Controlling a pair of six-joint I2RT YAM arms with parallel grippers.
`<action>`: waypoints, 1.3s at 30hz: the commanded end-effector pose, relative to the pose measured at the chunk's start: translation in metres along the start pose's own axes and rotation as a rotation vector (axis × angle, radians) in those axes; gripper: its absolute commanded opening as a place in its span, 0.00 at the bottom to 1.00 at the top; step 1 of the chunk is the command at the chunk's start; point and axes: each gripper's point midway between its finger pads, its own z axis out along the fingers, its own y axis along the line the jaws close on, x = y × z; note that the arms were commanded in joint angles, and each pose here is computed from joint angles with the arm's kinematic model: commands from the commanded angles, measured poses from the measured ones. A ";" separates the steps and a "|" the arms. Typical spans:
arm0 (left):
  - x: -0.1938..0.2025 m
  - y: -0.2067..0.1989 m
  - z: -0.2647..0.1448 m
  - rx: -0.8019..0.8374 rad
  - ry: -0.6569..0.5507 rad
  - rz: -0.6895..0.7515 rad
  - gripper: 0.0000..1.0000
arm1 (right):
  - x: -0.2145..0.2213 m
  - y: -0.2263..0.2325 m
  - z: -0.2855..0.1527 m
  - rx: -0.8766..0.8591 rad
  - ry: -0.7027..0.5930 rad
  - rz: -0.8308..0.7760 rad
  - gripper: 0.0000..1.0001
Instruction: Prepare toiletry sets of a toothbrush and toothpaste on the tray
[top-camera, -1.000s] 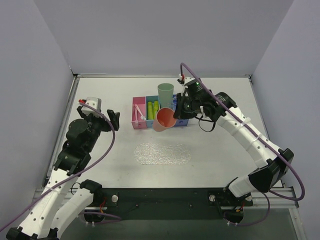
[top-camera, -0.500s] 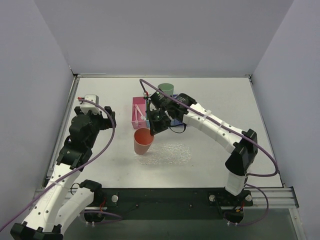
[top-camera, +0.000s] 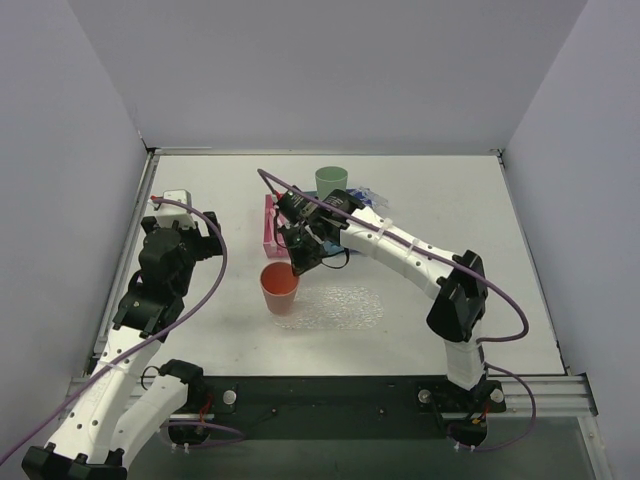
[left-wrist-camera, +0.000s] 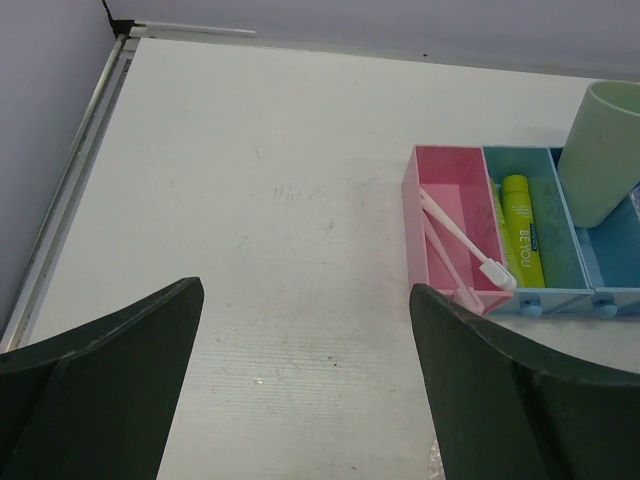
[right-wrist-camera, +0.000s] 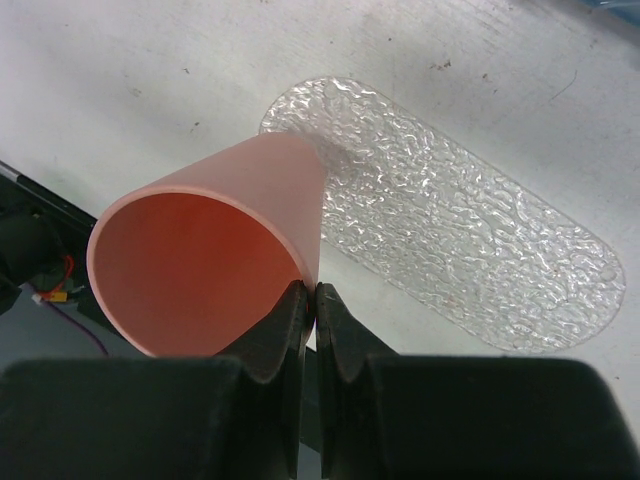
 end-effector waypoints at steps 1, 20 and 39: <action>-0.024 0.003 -0.004 -0.016 -0.058 -0.012 0.96 | -0.003 -0.005 -0.001 0.070 -0.010 0.006 0.00; -0.023 0.003 -0.003 -0.019 -0.051 -0.016 0.96 | 0.003 -0.004 0.021 0.111 -0.002 0.011 0.00; -0.022 0.000 -0.004 -0.006 -0.052 -0.017 0.96 | 0.010 -0.011 0.031 0.149 -0.008 0.019 0.00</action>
